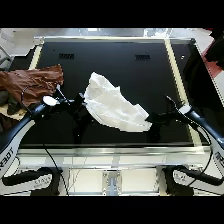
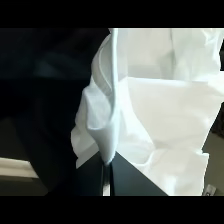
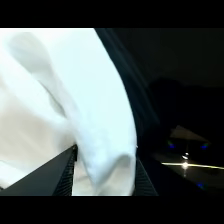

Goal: Fold the shirts.

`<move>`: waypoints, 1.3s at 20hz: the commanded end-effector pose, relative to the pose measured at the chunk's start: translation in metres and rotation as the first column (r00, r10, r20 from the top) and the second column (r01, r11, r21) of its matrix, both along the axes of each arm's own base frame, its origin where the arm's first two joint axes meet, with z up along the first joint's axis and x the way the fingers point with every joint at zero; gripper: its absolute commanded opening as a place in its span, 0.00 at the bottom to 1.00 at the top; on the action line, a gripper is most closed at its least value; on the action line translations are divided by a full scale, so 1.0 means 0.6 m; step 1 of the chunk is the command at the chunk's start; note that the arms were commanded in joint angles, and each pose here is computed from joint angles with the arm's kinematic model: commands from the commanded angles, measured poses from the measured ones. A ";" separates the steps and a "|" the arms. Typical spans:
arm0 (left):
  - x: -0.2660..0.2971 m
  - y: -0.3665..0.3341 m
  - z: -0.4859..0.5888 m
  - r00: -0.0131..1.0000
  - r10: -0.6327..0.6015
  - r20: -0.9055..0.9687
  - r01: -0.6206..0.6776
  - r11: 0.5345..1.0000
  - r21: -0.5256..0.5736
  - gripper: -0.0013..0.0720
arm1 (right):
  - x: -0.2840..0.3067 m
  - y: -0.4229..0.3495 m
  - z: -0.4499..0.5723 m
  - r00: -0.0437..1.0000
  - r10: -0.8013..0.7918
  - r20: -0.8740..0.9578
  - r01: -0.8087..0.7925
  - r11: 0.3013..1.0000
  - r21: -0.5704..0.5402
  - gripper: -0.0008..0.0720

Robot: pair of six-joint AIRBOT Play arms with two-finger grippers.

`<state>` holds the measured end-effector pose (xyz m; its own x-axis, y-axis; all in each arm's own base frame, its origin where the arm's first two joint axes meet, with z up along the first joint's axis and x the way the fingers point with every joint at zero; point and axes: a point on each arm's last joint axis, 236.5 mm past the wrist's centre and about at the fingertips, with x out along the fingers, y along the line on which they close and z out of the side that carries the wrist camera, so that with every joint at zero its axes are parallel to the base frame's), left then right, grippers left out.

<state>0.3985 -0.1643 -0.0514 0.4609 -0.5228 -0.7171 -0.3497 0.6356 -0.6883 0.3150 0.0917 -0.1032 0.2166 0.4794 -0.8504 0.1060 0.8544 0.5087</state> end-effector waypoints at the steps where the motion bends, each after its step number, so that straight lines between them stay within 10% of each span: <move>1: -0.004 -0.002 -0.002 1.000 -0.013 -0.006 0.013 1.000 0.003 0.04 | 0.029 0.019 -0.014 0.999 0.036 0.011 -0.036 0.999 0.000 0.53; 2: -0.004 -0.001 -0.002 1.000 -0.013 -0.006 0.013 1.000 0.003 0.04 | 0.037 0.017 -0.008 0.999 0.037 0.025 -0.037 0.999 -0.004 0.43; 3: -0.004 -0.002 -0.002 1.000 -0.012 -0.006 0.012 1.000 0.003 0.04 | 0.045 0.018 0.001 0.998 0.041 0.037 -0.041 0.999 -0.002 0.02; 9: 0.013 0.067 0.169 0.949 -0.059 0.310 0.034 0.996 0.085 0.04 | 0.033 -0.018 0.163 0.946 0.300 0.124 -0.275 0.943 -0.189 0.03; 13: -0.061 0.169 0.435 0.750 0.038 0.660 -0.145 0.984 0.108 0.03 | -0.007 -0.063 0.425 0.870 0.306 0.387 -0.147 0.909 -0.390 0.03; 20: -0.292 0.136 0.793 0.311 -0.189 0.931 -0.243 0.932 0.271 0.03 | -0.194 -0.010 0.903 0.293 0.212 0.932 0.103 0.963 -0.251 0.02; 26: -0.166 0.125 0.610 0.689 -0.383 0.616 0.097 0.890 0.446 0.03 | -0.064 -0.009 0.788 0.525 0.232 0.819 0.025 0.958 -0.287 0.03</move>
